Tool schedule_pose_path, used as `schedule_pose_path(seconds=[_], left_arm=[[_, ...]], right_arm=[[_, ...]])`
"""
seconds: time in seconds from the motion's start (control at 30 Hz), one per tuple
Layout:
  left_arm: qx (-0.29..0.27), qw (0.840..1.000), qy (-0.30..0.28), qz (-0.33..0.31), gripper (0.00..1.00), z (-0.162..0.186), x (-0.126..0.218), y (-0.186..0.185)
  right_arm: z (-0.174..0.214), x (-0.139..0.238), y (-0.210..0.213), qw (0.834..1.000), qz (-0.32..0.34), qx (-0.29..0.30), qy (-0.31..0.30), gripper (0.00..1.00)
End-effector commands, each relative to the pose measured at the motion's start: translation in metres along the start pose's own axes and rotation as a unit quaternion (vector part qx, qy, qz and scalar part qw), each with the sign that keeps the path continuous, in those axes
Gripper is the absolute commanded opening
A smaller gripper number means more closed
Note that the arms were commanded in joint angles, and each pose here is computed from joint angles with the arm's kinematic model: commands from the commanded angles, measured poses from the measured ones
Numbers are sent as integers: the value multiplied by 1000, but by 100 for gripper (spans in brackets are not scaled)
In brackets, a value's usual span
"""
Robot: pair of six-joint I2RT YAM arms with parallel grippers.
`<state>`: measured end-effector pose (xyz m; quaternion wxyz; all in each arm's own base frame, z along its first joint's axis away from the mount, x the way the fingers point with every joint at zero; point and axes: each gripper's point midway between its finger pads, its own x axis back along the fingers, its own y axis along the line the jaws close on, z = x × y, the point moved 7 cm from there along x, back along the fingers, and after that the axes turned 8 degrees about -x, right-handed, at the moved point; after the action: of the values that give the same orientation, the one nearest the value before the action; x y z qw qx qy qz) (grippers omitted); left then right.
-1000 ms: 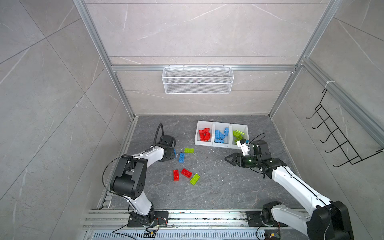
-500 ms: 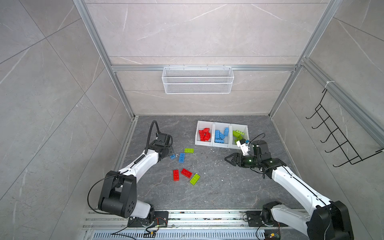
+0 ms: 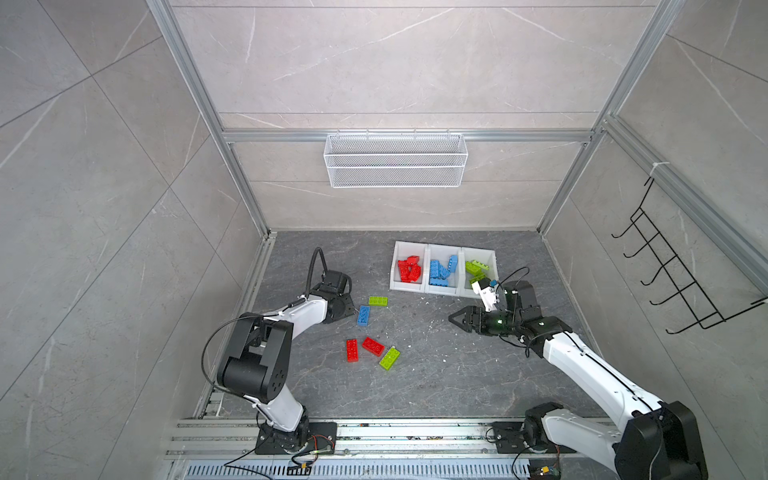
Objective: Sort the legos into containers by color
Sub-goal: 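Lower the left gripper around a blue 2x4 brick, then close the left gripper on the blue 2x4 brick and lift it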
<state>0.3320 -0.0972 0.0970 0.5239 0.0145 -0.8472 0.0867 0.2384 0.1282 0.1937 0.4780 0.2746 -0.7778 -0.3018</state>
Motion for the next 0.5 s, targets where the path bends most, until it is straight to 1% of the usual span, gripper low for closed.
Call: schedule_pose_path(seconds=[0.0, 0.23, 0.3, 0.47], left_arm=[[0, 1000, -6, 8, 52, -11, -6, -8], [-11, 1000, 2, -3, 50, -14, -17, -8], [-15, 1000, 3, -4, 47, -15, -18, -8], [-20, 1000, -1, -2, 35, -18, -16, -10]], right_arm=[[-1, 4, 6, 1000, 0, 8, -6, 74], [-1, 3, 4, 1000, 2, 8, -5, 74], [-1, 3, 4, 1000, 1, 8, -5, 74], [-1, 3, 5, 1000, 1, 8, -5, 74]])
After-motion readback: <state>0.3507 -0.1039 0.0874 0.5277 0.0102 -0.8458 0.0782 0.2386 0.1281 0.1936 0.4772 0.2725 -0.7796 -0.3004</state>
